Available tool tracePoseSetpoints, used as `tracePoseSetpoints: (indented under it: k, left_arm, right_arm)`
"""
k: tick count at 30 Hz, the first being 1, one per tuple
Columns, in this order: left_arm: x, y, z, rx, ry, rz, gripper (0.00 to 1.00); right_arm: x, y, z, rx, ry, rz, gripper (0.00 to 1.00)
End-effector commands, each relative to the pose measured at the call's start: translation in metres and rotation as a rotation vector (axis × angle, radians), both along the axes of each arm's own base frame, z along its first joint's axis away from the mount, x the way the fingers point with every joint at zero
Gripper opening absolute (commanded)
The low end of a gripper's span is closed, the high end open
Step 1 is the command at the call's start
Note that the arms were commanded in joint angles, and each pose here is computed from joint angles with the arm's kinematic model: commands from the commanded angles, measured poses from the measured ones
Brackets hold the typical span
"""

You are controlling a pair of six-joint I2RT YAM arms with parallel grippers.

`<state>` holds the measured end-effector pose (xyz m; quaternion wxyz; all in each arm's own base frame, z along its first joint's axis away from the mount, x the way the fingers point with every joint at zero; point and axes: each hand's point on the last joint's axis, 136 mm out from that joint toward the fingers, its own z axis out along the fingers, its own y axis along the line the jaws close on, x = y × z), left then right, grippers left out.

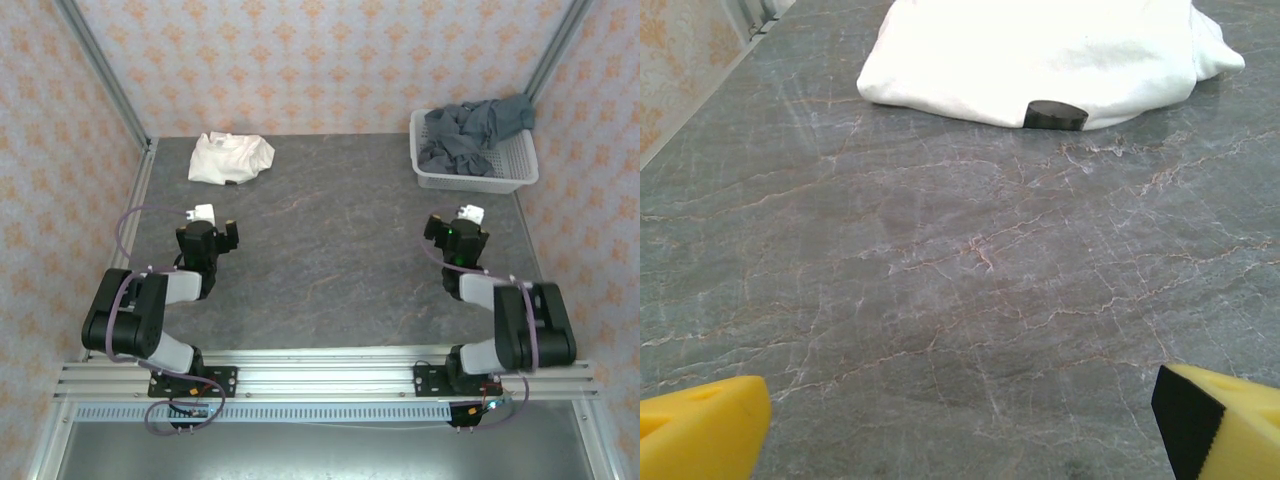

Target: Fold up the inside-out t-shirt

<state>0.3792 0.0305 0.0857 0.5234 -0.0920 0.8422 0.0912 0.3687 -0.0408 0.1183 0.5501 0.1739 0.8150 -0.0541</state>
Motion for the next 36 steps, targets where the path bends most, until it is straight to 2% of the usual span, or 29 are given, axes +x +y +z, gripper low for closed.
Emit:
tracePoseSetpoints:
  k: [1, 4, 6, 9, 12, 14, 17, 22, 25, 30, 31, 33, 35, 36]
  left_arm:
    - [-0.007, 0.009, 0.053, 0.02, -0.069, 0.083, 1.0]
    - [-0.027, 0.005, 0.102, -0.035, -0.186, 0.081, 1.0]
    - [-0.035, -0.007, 0.132, -0.085, -0.22, 0.019, 1.0]
    - [-0.043, -0.042, 0.167, -0.193, -0.221, -0.144, 1.0]
    - [-0.056, -0.099, 0.186, -0.302, -0.186, -0.393, 1.0]
    - [-0.067, -0.128, 0.187, -0.327, -0.145, -0.511, 1.0]
    - [-0.083, -0.152, 0.18, -0.342, -0.116, -0.596, 1.0]
    - [-0.1, -0.16, 0.164, -0.309, -0.064, -0.643, 1.0]
    - [-0.102, -0.159, 0.157, -0.295, -0.042, -0.644, 1.0]
    - [-0.1, -0.161, 0.149, -0.312, -0.03, -0.64, 1.0]
    - [-0.099, -0.162, 0.147, -0.318, -0.029, -0.639, 1.0]
    - [-0.098, -0.163, 0.143, -0.325, -0.018, -0.643, 1.0]
    - [-0.097, -0.165, 0.14, -0.327, -0.005, -0.647, 1.0]
    - [-0.096, -0.165, 0.139, -0.325, -0.002, -0.648, 1.0]
  right_arm:
    - [-0.03, -0.019, 0.057, 0.144, -0.095, -0.189, 0.99]
    - [-0.042, -0.005, 0.081, 0.314, -0.084, -0.17, 0.99]
    - [-0.035, 0.004, 0.09, 0.37, -0.02, -0.157, 0.99]
    - [-0.009, 0.011, 0.097, 0.374, 0.138, -0.15, 0.99]
    - [0.03, -0.001, 0.083, 0.336, 0.287, -0.216, 0.99]
    - [0.061, -0.009, 0.075, 0.325, 0.324, -0.242, 0.99]
    - [0.111, -0.022, 0.071, 0.266, 0.312, -0.266, 0.99]
    - [0.184, -0.026, 0.045, 0.243, 0.298, -0.236, 0.99]
    - [0.211, -0.025, 0.058, 0.148, 0.177, -0.216, 0.99]
    - [0.227, -0.015, 0.051, 0.154, 0.062, -0.169, 1.0]
    - [0.226, -0.017, 0.041, 0.164, 0.045, -0.18, 0.97]
    - [0.227, -0.021, 0.023, 0.2, 0.067, -0.19, 0.84]
    - [0.234, -0.02, 0.01, 0.226, 0.089, -0.176, 0.82]
    - [0.24, -0.018, 0.008, 0.219, 0.089, -0.149, 0.84]
